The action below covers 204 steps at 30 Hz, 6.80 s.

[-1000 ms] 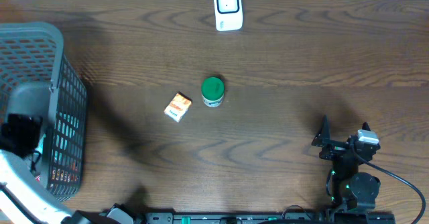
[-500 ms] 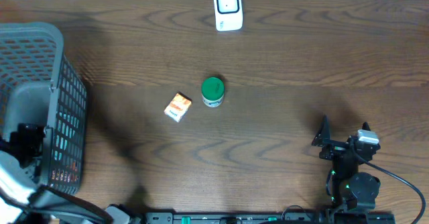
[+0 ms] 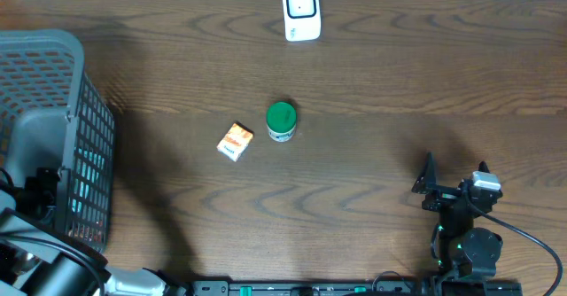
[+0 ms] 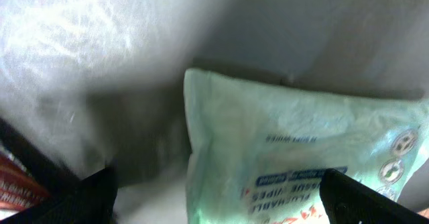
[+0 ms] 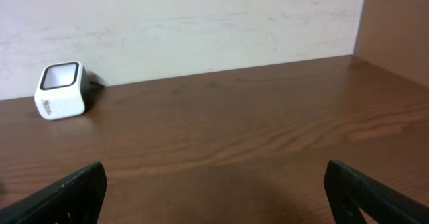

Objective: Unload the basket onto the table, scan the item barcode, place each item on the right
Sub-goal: 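Reach into the basket and grasp the mint-green wipes pack, then carry the wipes pack right of the jar and release, then reach into the basket and grasp the red TOP snack bar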

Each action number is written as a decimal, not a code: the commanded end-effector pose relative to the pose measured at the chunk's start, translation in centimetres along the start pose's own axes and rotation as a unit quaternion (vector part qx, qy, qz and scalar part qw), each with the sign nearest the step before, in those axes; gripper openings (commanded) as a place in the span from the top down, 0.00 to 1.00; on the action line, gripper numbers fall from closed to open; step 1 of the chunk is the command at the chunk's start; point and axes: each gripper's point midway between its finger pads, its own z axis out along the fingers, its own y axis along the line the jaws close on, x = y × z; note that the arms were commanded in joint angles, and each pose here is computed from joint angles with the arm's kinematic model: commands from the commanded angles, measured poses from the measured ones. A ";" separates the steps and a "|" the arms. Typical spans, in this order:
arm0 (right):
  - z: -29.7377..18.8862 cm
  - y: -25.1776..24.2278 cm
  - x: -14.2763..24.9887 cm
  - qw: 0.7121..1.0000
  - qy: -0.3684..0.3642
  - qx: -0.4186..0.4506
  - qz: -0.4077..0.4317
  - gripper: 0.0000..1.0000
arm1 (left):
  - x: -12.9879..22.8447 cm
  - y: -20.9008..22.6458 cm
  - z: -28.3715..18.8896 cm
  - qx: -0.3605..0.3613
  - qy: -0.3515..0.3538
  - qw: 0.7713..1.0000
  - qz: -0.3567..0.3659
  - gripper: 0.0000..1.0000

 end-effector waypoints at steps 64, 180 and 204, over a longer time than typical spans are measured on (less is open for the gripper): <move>0.0 -0.1 0.0 1.000 -0.001 0.003 0.006 0.01 | 25.6 -20.4 -18.0 0.175 -0.022 0.901 0.397 0.93; 0.0 -0.2 0.0 1.000 -0.001 0.003 0.006 0.01 | 1.2 8.2 -2.2 -0.261 -0.119 0.938 -0.192 0.02; 0.0 -0.2 0.0 1.000 -0.001 0.003 0.006 0.01 | 5.4 9.5 5.0 -0.185 -0.084 0.960 -0.195 0.79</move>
